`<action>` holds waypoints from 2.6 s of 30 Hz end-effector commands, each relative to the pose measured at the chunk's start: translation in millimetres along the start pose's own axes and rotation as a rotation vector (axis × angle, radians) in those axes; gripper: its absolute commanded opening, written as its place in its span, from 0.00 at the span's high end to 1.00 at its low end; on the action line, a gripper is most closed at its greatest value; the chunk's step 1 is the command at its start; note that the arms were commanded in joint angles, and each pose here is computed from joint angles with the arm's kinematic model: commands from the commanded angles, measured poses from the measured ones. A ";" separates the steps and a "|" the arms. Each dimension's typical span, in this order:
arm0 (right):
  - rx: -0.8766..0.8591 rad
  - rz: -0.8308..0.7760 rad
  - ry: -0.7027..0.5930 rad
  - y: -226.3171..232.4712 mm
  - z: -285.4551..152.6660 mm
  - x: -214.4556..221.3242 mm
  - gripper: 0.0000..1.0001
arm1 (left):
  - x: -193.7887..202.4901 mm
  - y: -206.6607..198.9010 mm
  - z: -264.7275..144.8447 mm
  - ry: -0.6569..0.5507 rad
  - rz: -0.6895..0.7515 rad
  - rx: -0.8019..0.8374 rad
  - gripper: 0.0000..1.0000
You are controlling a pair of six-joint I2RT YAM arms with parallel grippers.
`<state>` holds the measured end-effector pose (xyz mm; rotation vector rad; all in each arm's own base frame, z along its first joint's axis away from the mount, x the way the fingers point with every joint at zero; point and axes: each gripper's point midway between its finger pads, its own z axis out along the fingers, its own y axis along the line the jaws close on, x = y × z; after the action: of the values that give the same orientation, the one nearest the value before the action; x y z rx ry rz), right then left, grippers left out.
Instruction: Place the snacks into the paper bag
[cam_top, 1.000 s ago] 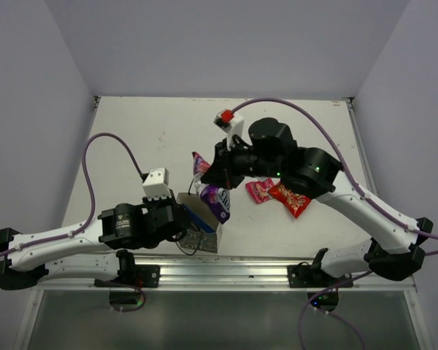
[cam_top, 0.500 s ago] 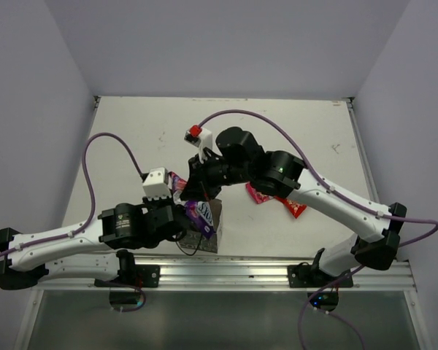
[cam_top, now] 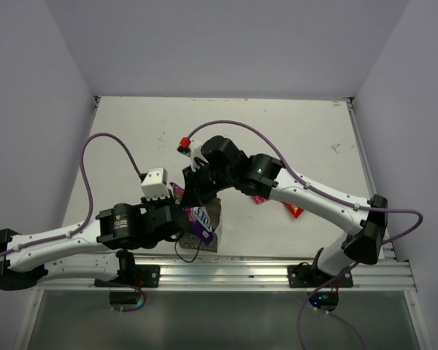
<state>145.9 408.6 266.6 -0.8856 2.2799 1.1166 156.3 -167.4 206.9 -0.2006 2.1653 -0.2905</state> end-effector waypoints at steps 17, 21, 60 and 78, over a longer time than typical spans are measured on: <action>0.109 0.031 -0.156 -51.6 -18.5 -71.5 1.00 | -17.0 -5.4 -7.2 -0.038 -0.082 0.024 1.00; 0.117 0.050 -0.158 -56.6 -14.3 -74.6 1.00 | -16.0 -5.0 -7.0 -0.036 -0.080 0.021 1.00; 0.331 -0.041 -0.134 -93.9 -22.0 -30.4 1.00 | -14.0 1.2 -8.9 -0.036 -0.092 0.015 1.00; 0.253 -0.011 0.025 -67.2 -25.5 49.2 1.00 | -11.9 0.7 -7.9 -0.034 -0.094 0.023 1.00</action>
<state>173.5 358.6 245.3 -0.7778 2.2332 0.8735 150.4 -169.5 207.8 -0.2494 2.1840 -0.3517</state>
